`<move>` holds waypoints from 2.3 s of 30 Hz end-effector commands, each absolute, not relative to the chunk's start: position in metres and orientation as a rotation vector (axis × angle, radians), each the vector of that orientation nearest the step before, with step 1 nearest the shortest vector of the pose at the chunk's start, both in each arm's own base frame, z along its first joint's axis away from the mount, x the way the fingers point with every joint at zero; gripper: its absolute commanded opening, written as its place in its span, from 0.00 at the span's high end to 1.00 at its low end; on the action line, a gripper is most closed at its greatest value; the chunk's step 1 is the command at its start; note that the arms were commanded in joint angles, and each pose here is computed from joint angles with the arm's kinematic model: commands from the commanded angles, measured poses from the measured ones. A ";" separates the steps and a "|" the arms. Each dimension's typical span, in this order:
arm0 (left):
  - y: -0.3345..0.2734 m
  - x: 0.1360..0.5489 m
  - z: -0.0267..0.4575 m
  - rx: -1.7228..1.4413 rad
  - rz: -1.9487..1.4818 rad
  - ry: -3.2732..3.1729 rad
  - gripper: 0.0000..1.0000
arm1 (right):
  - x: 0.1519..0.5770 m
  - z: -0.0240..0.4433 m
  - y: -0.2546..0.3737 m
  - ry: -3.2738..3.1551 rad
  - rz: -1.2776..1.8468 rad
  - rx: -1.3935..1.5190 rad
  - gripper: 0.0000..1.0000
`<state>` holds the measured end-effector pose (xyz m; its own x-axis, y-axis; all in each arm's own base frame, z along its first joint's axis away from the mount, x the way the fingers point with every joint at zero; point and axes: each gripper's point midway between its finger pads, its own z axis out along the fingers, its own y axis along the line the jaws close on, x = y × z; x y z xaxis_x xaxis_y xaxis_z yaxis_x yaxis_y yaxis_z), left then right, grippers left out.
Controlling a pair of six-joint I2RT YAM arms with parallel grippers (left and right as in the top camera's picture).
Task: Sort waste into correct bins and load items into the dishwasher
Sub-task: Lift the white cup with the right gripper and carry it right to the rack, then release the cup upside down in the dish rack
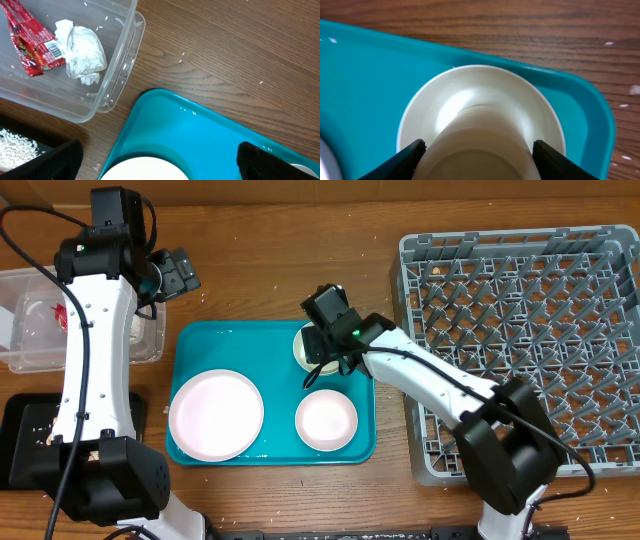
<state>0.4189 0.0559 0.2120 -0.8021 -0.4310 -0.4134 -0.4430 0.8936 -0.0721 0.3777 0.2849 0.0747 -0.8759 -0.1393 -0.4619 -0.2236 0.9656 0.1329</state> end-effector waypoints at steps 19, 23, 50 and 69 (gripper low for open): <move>0.052 0.420 0.217 -0.599 0.029 2.629 0.00 | 0.419 0.265 -0.029 2.308 0.029 0.543 0.42; 0.052 0.420 0.217 -0.599 0.029 2.629 0.00 | 0.421 0.241 -0.068 2.340 -0.039 0.628 0.41; 0.052 0.420 0.217 -0.599 0.029 2.629 0.00 | 0.413 0.160 -0.093 2.574 -0.202 0.716 0.28; 0.052 0.420 0.217 -0.599 0.029 2.629 0.00 | 0.392 0.236 0.005 2.533 0.391 0.506 0.00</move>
